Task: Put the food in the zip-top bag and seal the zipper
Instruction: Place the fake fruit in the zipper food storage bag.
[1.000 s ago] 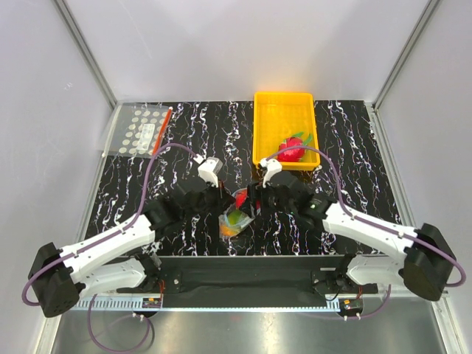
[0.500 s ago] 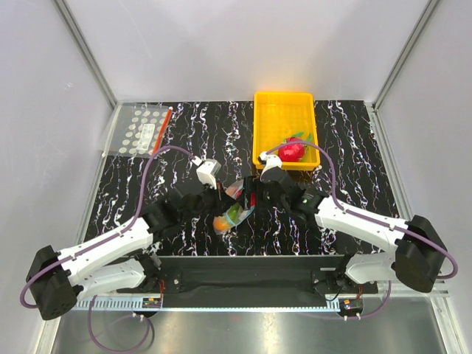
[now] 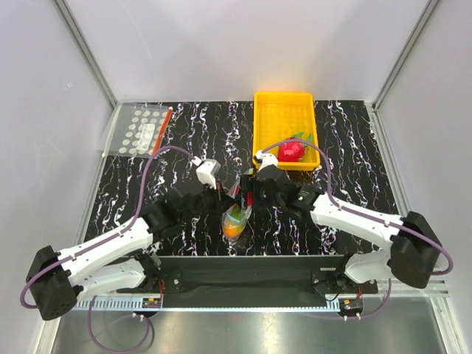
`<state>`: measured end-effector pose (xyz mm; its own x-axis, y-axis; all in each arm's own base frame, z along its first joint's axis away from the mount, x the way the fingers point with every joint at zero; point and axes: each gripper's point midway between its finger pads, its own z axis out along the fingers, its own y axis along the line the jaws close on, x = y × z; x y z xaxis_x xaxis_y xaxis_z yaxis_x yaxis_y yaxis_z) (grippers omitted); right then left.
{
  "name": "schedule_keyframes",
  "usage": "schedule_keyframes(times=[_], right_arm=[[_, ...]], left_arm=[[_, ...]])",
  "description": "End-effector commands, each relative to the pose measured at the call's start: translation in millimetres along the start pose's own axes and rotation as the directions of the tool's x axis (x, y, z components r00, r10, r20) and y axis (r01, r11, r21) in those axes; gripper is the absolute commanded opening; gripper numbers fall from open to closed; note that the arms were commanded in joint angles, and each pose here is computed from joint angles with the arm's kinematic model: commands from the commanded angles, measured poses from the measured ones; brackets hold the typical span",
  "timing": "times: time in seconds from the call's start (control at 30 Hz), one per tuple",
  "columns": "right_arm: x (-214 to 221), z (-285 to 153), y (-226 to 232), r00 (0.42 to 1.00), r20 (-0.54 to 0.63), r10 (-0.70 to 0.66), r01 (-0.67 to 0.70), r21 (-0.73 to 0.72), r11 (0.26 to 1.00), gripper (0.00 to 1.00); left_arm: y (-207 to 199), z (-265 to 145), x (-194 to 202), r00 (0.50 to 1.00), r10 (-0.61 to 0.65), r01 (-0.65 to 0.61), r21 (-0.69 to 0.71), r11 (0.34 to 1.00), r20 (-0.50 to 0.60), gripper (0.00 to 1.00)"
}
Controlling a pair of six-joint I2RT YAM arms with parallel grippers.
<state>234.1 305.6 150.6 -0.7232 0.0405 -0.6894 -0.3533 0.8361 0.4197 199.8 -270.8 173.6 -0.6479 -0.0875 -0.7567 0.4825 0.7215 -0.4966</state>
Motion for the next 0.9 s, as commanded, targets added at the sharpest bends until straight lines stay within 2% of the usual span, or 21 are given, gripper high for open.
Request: schedule_keyframes(times=[0.0,0.07,0.13,0.17,0.2,0.27,0.73,0.8,0.87], right_arm=[[-14,12,29,0.999,0.044,0.019,-0.014,-0.101,0.995,0.79],[-16,16,36,0.999,0.046,0.022,-0.016,-0.13,0.991,0.76],[-14,18,38,0.999,0.035,0.02,-0.016,-0.135,0.991,0.78],[-14,20,38,0.999,0.029,0.016,-0.012,-0.132,0.991,0.83],[-13,20,39,1.0,0.027,0.014,-0.011,-0.134,0.991,0.97],[-13,19,39,1.0,0.026,0.012,-0.009,-0.133,0.991,1.0],[-32,-13,47,0.999,0.05,0.003,0.004,-0.131,0.991,1.0],[-31,-19,44,0.999,0.042,0.002,0.003,-0.117,0.993,0.94],[-36,-28,41,0.998,0.061,0.015,-0.008,-0.108,0.994,0.79]], left_arm=[[-19,-5,-18,0.998,-0.019,0.014,0.089,0.996,0.059,0.0],[-11,-4,-13,0.998,-0.046,0.042,0.085,0.996,0.051,0.0],[-4,-3,-8,0.997,-0.067,0.063,0.081,0.995,0.046,0.0],[-3,-5,-9,0.996,-0.068,0.064,0.083,0.995,0.053,0.0],[0,-6,-8,0.996,-0.068,0.064,0.072,0.995,0.053,0.0],[3,-9,-9,0.996,-0.062,0.058,0.061,0.996,0.063,0.0],[13,-14,-8,0.997,-0.044,0.043,0.024,0.999,0.067,0.0],[16,-14,-8,0.997,-0.038,0.038,0.012,0.999,0.063,0.0],[17,-15,-9,0.997,-0.035,0.035,0.007,0.999,0.067,0.0]])
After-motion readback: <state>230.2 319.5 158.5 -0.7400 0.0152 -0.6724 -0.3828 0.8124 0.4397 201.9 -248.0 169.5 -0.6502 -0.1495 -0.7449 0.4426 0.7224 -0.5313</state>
